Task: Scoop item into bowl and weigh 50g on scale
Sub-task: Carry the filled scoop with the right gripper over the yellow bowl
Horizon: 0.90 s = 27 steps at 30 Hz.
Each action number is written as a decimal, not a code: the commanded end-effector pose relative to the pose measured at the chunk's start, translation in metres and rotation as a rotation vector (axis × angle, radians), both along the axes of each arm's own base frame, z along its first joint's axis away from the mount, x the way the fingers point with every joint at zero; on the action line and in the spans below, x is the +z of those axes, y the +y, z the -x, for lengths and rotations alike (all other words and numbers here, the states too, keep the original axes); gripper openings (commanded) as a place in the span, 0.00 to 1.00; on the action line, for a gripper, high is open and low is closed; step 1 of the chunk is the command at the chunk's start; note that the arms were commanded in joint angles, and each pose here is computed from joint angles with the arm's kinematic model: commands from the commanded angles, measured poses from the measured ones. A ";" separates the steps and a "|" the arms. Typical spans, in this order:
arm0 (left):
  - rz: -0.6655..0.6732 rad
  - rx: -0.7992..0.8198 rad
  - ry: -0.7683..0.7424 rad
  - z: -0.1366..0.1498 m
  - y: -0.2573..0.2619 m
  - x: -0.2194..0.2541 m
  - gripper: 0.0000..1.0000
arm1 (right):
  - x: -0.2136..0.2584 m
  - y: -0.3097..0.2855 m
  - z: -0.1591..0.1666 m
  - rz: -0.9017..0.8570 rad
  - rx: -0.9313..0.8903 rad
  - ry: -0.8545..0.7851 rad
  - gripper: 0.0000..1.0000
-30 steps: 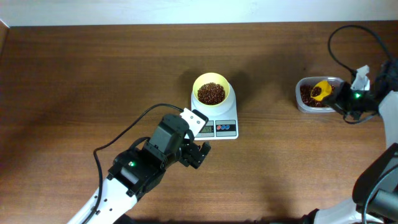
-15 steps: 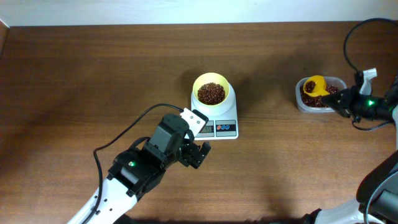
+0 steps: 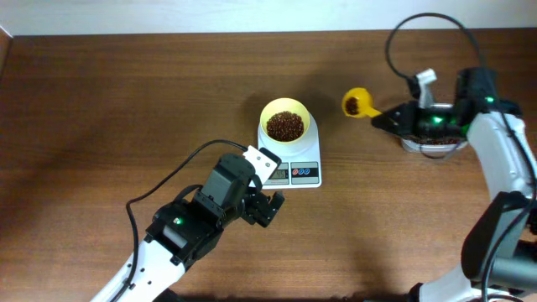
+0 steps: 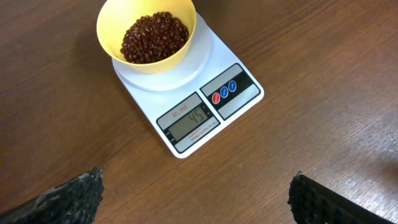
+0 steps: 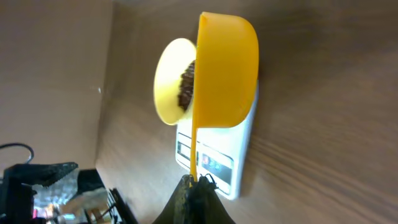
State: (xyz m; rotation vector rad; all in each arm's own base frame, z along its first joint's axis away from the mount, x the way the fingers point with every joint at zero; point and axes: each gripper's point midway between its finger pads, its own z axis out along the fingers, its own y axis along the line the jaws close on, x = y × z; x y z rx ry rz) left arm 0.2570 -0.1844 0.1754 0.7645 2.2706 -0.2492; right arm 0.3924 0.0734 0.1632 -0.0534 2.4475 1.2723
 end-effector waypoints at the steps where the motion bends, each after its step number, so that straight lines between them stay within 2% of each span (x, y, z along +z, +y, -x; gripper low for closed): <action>1: 0.005 0.017 -0.005 0.000 0.003 0.001 0.99 | 0.006 0.034 -0.005 -0.037 0.057 -0.017 0.04; 8: 0.006 0.016 -0.005 0.000 0.003 0.001 0.99 | 0.012 0.086 -0.008 -0.024 0.160 -0.102 0.04; 13: 0.005 0.017 -0.005 0.000 0.003 0.001 0.99 | -0.011 0.102 -0.011 0.159 0.161 -0.126 0.04; 17: 0.006 0.016 -0.005 0.000 0.003 0.001 0.99 | -0.020 0.117 -0.014 0.310 0.248 -0.274 0.04; 21: 0.006 0.016 -0.005 0.000 0.003 0.001 0.99 | -0.015 0.129 -0.021 0.348 0.301 -0.398 0.04; 27: 0.006 0.016 -0.005 0.000 0.003 0.001 0.99 | -0.016 0.126 -0.024 0.385 0.324 -0.444 0.04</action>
